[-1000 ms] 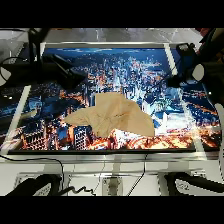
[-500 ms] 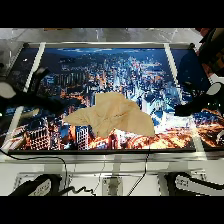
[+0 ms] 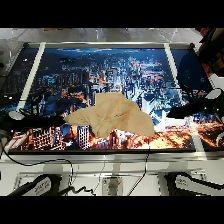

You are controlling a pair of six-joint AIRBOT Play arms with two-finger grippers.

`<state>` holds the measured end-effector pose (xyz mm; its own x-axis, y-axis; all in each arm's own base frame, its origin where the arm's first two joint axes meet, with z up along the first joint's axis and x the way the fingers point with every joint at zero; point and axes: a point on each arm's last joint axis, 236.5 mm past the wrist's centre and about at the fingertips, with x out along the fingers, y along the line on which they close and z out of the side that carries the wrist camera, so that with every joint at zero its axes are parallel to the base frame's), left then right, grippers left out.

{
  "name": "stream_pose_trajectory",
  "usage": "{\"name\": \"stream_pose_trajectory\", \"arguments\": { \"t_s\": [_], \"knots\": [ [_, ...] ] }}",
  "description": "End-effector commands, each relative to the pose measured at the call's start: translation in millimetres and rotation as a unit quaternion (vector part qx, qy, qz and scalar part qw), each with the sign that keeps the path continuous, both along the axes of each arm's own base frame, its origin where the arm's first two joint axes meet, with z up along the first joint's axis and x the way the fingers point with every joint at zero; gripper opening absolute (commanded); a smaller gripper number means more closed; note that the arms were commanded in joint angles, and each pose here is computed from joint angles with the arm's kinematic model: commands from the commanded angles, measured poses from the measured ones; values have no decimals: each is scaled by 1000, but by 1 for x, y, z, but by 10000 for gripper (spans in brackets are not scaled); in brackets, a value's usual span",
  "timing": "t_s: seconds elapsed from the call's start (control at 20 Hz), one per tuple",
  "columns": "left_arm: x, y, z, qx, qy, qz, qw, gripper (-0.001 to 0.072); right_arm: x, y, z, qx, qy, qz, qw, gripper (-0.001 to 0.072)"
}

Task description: Fold the clothes and pants, and hang the long-sleeved shirts on hangers.

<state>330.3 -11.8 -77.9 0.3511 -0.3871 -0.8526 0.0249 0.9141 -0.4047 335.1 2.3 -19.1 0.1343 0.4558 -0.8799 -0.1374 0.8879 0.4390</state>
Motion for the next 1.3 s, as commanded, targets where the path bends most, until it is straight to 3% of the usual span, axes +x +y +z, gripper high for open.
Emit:
{"name": "stream_pose_trajectory", "arguments": {
  "t_s": [0.0,0.25,0.3,0.35,0.5,0.55,0.6,0.65,0.95,1.2,1.25],
  "knots": [
    [13,-4,-30,-37,14,56,998,699,8,18,11,48,-14,-12,999,319],
    [35,-22,-48,-40,-10,28,999,693,0,75,21,86,-6,50,995,321],
    [39,-26,-47,-34,-16,25,999,671,-3,94,23,92,-4,69,993,341],
    [45,-29,-46,-24,-26,21,999,589,-4,115,25,99,-6,86,991,351],
    [58,-42,-44,0,-53,7,999,523,2,177,25,96,-23,90,991,351],
    [60,-47,-43,6,-59,1,998,415,5,195,23,93,-25,76,992,400],
    [62,-51,-42,10,-64,-3,998,211,8,212,20,89,-26,57,994,561],
    [63,-54,-42,12,-67,-6,998,33,10,224,16,82,-24,40,996,650],
    [63,-62,-40,13,-71,-16,997,22,-17,307,-14,128,96,-68,985,652],
    [63,-62,-40,13,-70,-16,997,23,12,335,-33,160,99,-161,969,641],
    [63,-62,-40,12,-70,-16,997,23,19,334,-41,160,105,-188,963,608]
  ]
}}
